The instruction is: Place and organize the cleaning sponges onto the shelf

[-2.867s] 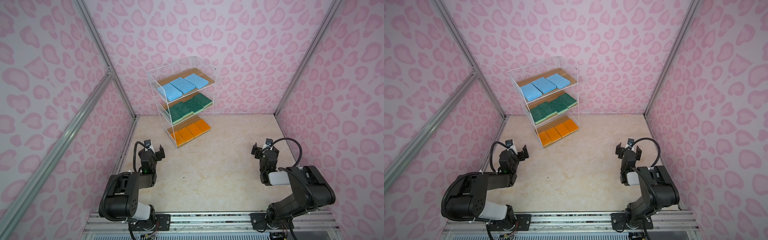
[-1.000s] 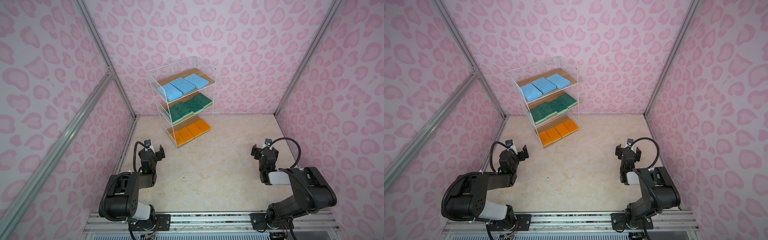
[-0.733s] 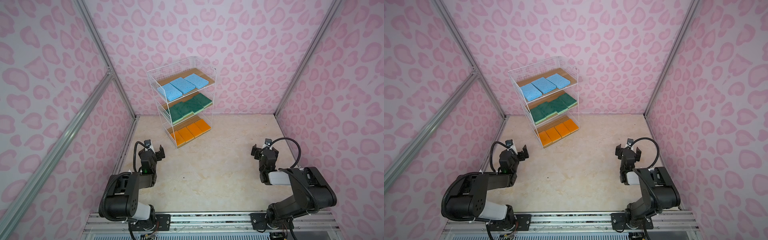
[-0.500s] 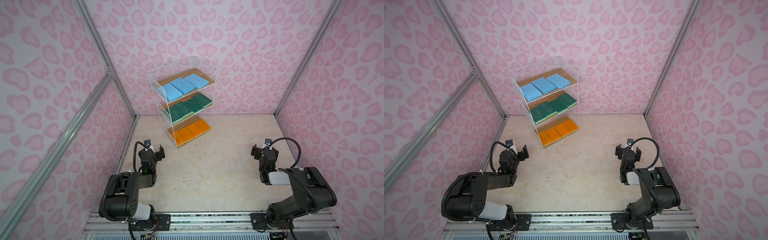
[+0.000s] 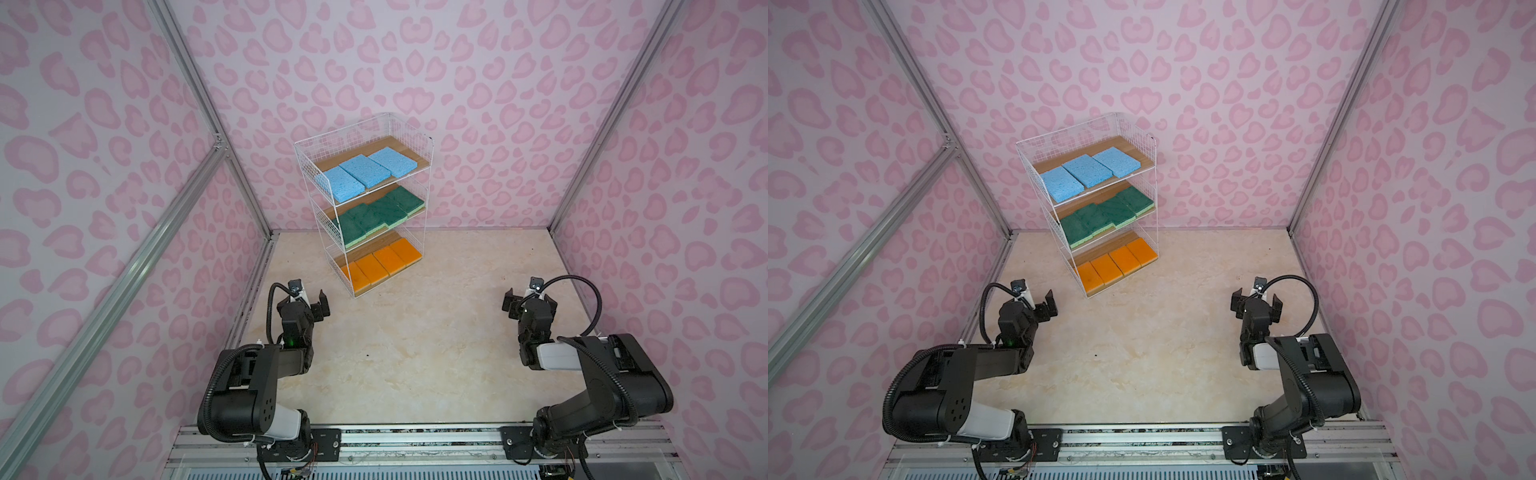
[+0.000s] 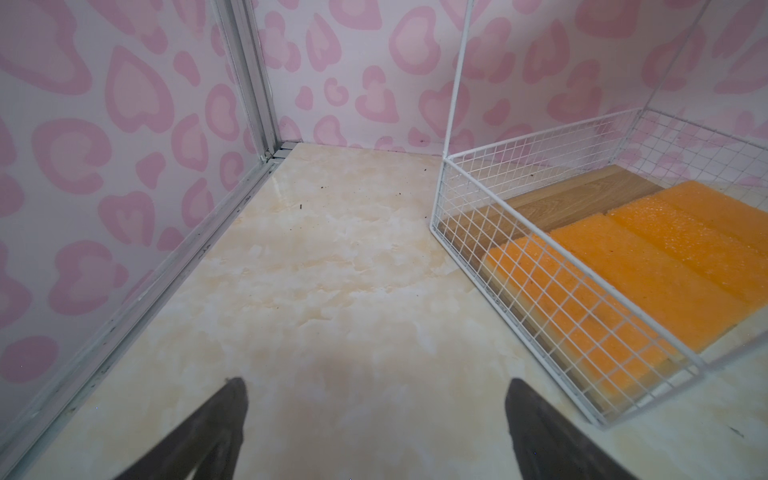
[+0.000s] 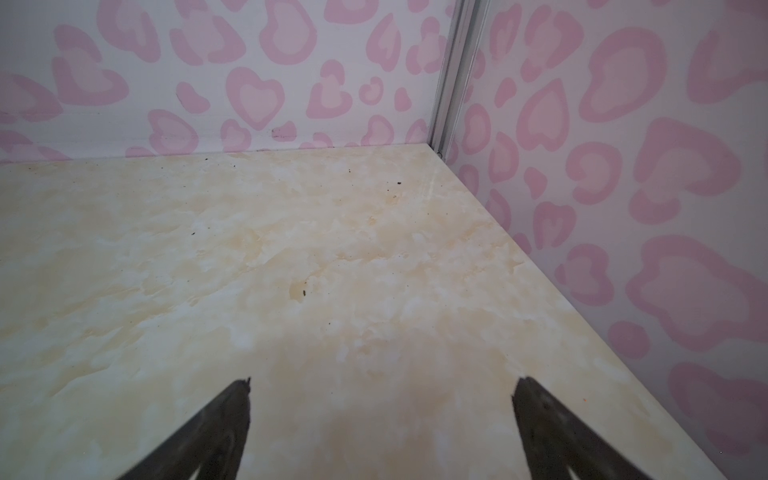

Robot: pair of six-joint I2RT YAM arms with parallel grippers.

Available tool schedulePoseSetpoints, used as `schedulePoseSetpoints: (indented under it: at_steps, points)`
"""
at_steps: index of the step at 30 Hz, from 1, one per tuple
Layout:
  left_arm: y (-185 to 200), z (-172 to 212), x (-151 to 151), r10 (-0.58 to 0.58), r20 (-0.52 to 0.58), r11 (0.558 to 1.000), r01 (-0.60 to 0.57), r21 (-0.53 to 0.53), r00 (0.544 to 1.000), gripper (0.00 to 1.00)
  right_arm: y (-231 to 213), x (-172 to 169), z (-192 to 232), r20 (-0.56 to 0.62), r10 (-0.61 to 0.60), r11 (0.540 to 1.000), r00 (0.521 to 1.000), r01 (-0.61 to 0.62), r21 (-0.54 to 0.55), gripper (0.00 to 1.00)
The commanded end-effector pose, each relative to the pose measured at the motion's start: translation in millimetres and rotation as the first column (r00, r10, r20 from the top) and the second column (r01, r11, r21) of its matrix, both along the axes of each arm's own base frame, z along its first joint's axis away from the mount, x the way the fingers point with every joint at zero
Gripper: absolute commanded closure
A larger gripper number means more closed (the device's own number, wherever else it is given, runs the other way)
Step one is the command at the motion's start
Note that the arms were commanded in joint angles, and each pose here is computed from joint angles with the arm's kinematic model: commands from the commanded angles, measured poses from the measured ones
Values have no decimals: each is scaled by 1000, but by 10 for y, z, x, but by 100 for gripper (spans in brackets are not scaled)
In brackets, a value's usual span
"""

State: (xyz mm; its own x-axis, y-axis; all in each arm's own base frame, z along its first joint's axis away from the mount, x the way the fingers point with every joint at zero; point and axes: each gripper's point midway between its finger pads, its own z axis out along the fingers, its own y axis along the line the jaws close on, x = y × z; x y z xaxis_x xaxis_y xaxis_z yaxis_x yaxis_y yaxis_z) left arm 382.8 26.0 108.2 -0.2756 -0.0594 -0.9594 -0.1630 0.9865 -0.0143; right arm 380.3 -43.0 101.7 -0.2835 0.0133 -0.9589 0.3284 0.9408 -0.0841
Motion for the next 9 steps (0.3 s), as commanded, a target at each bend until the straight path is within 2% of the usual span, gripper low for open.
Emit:
schedulePoseSetpoints:
  at_steps: [1, 9]
  points:
    - [-7, 87, 38, -6, 35, 1000, 6, 0, 999, 3, 6, 9, 17, 9, -1, 1000, 1000, 0, 7, 1]
    - [-8, 86, 39, -6, 34, 1000, 6, 1, 999, 3, 5, 8, 11, 7, -1, 1000, 1000, 1, 7, 1]
